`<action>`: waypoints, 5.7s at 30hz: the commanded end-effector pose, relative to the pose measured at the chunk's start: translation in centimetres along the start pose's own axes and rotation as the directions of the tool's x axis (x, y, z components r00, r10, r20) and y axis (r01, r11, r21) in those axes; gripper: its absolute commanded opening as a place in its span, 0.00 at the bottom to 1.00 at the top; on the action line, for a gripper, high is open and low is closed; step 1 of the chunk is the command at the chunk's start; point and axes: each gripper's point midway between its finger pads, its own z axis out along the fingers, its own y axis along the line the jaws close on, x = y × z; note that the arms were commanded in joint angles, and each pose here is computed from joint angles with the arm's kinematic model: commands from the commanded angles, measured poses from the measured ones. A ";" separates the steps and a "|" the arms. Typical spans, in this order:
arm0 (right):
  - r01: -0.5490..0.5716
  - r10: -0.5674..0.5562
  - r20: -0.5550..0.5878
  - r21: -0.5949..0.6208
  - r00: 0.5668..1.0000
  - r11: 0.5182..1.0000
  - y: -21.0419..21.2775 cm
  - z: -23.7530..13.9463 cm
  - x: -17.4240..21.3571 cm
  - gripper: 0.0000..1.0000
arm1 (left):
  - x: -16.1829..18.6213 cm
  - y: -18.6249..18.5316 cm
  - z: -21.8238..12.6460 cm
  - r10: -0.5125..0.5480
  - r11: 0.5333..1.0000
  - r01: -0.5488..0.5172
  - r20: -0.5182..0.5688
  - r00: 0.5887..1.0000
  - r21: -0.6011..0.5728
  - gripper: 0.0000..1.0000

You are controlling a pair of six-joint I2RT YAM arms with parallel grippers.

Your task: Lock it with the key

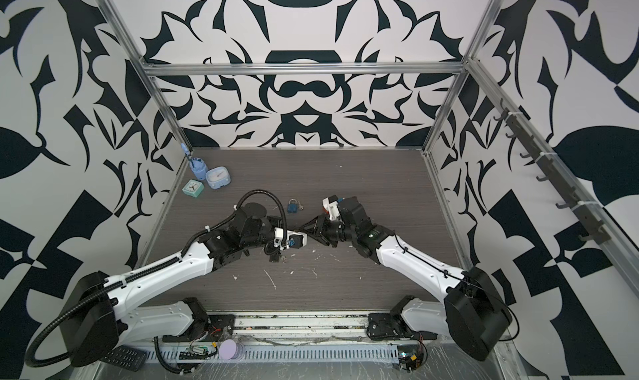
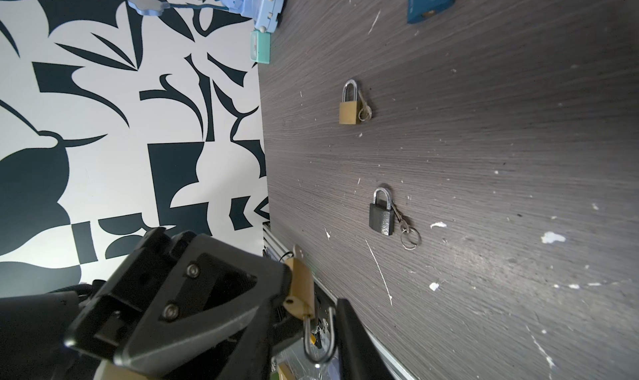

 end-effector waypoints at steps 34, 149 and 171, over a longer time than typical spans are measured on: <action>0.199 -0.200 0.016 0.039 0.980 0.979 0.7 -1.9 0.2 0.20 | -1.1 0.5 1.0 -0.056 0.998 0.057 0.033 0.998 -0.001 0.00; 0.410 -0.411 -0.092 -0.035 0.907 0.911 -4.6 3.2 2.2 0.00 | -11.6 4.8 0.8 0.005 0.995 0.031 0.352 0.936 -0.098 0.00; 0.431 -0.431 -0.052 -0.025 0.901 0.902 -3.5 1.5 1.0 0.00 | -8.3 2.9 2.1 0.003 0.996 0.020 0.247 0.969 -0.090 0.00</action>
